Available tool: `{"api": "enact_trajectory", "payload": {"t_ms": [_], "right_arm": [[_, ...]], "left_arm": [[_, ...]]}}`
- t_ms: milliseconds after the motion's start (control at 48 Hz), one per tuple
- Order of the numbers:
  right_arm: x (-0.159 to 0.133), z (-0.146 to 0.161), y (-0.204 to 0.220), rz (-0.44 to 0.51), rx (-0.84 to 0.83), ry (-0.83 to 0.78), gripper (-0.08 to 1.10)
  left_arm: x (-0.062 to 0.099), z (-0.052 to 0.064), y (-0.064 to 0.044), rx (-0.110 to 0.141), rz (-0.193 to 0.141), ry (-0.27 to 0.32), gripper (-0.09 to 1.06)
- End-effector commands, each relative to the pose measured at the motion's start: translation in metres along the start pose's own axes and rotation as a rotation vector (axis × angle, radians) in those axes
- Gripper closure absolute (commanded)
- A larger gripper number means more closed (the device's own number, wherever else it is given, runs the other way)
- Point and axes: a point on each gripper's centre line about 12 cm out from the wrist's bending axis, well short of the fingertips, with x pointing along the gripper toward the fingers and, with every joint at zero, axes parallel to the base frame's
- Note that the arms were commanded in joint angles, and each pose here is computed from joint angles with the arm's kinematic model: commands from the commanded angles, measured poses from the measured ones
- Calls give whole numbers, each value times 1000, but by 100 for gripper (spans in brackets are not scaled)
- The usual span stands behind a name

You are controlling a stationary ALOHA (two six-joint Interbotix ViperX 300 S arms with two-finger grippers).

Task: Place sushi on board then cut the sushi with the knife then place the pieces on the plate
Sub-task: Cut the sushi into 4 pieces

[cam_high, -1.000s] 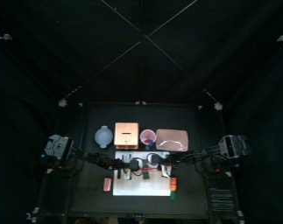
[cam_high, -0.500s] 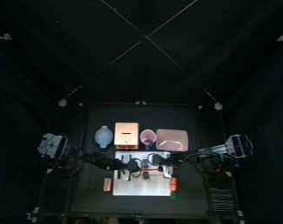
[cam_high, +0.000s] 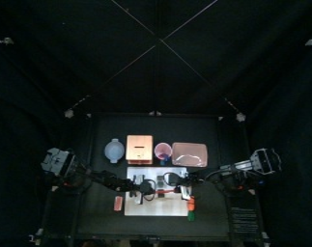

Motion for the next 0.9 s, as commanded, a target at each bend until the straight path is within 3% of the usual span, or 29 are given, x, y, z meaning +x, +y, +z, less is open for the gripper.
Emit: {"api": "enact_trajectory", "payload": {"t_ms": [21, 500, 896], "right_arm": [[-4, 8, 0, 2, 8, -35, 69], [8, 1, -4, -10, 19, 7, 69], [26, -8, -1, -10, 32, 57, 69]], "left_arm": [[-1, 15, -1, -6, 1, -42, 46], [7, 5, -1, -11, 6, -11, 46], [16, -11, -4, -51, -1, 56, 46]]}}
